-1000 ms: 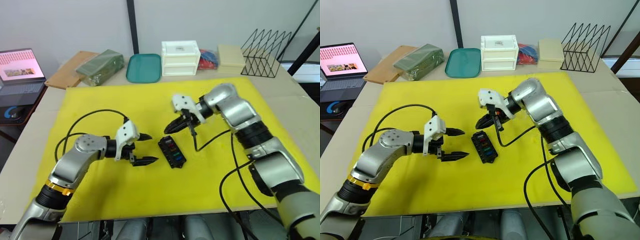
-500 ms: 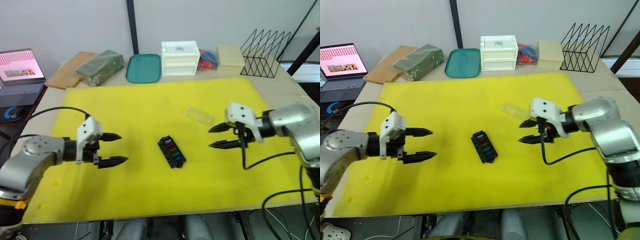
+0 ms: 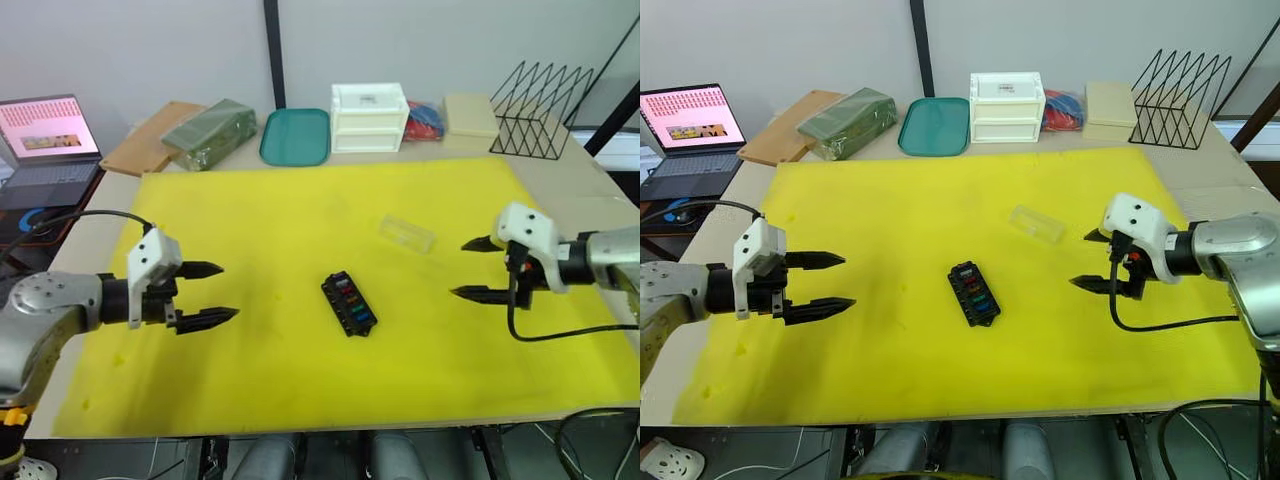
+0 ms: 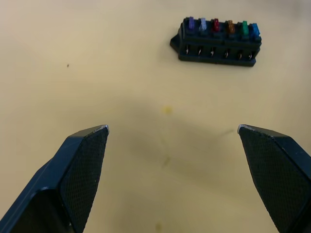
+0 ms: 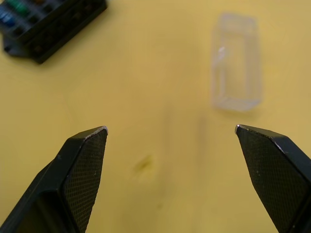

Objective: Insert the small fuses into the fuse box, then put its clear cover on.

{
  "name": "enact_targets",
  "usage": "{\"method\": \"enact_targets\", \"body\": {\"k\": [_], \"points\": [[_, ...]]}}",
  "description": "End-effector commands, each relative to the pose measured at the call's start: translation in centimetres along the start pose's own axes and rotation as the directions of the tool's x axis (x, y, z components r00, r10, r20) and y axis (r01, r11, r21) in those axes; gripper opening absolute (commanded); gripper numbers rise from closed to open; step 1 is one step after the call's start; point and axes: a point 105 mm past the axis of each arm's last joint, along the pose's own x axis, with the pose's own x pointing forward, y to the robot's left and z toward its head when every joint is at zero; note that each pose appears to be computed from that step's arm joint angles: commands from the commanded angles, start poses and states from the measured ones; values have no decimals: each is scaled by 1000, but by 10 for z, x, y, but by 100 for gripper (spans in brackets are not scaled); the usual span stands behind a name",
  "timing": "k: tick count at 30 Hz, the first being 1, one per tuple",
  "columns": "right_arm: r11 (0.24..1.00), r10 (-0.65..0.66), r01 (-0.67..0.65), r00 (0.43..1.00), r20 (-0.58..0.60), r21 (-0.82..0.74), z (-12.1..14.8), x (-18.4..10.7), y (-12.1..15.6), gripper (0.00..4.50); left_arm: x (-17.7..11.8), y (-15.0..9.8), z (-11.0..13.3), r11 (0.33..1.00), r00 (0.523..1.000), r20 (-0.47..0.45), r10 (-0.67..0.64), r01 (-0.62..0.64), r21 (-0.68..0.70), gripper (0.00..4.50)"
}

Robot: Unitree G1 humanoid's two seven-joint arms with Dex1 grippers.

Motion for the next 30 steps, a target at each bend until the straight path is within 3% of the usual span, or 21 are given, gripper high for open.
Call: {"method": "enact_targets", "body": {"k": [1,5,10,20,23,29,30], "points": [[999,-45,45,998,45,11,12,15,-17,446,15,-3,9,996,999,13,-45,44,74,450],[995,-28,26,999,27,99,12,47,-33,446,38,-9,12,991,994,34,-105,102,91,450],[995,0,4,999,-36,102,5,74,-45,446,47,-15,9,988,992,29,-124,120,98,450],[990,69,-58,994,-86,126,-5,99,-50,446,48,-32,1,989,992,22,-128,126,73,450],[985,90,-81,994,-54,154,2,104,-49,386,51,-43,-1,990,991,26,-135,134,53,450],[979,109,-103,994,-26,175,8,108,-46,187,70,-72,-10,990,990,30,-139,140,-23,450],[978,116,-110,993,-23,175,8,107,-44,188,74,-76,-12,989,990,27,-140,141,-38,450]]}}
